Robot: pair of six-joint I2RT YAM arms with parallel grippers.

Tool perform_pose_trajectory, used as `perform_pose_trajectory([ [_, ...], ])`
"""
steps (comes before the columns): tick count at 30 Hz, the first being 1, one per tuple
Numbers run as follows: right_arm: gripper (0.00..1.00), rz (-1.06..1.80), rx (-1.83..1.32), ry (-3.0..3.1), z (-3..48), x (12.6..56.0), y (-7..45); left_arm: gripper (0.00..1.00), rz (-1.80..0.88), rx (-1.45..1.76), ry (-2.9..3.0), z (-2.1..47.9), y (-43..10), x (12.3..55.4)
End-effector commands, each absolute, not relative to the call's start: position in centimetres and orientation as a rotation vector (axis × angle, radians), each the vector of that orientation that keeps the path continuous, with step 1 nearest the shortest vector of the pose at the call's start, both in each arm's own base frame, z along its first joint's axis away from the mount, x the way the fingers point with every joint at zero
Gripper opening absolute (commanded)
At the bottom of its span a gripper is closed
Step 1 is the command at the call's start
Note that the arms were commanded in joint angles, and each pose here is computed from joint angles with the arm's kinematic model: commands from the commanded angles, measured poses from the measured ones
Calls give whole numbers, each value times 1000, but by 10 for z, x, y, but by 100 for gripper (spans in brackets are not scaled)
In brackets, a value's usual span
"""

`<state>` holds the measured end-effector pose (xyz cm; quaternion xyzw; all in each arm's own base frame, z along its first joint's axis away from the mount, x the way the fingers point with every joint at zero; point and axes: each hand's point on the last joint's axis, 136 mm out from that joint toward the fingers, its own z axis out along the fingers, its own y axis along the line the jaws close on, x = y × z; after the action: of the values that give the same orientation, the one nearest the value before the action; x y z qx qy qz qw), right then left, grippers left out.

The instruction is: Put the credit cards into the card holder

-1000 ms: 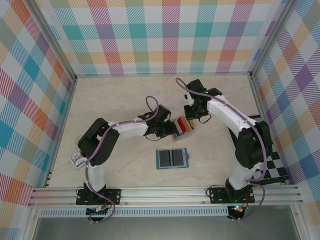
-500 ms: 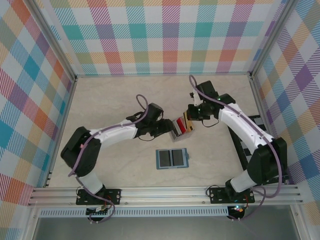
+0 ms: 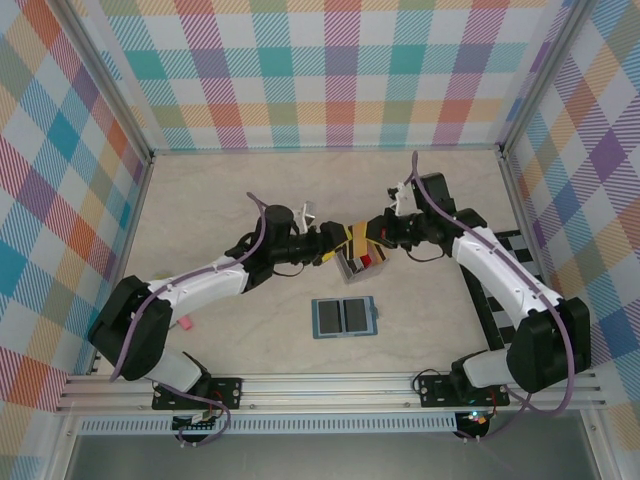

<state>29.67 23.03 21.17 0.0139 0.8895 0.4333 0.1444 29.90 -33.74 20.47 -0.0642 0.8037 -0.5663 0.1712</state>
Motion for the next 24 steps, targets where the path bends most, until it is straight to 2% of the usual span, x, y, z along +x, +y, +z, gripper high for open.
perform_pose_trajectory([
  [1,3,1407,6,2493,231,294,243,59,-1730,-118,2212,222,-346,296],
  [10,5,1420,35,2509,223,294,239,27,-1733,-118,2193,228,-341,292],
  [15,13,1494,-8,2479,231,289,242,7,-1734,-126,2188,229,-340,291],
  [18,19,1571,-76,2447,238,281,247,3,-1745,-135,2184,230,-340,292],
  [24,18,1621,-107,2423,241,276,246,2,-1767,-122,2183,232,-342,291],
])
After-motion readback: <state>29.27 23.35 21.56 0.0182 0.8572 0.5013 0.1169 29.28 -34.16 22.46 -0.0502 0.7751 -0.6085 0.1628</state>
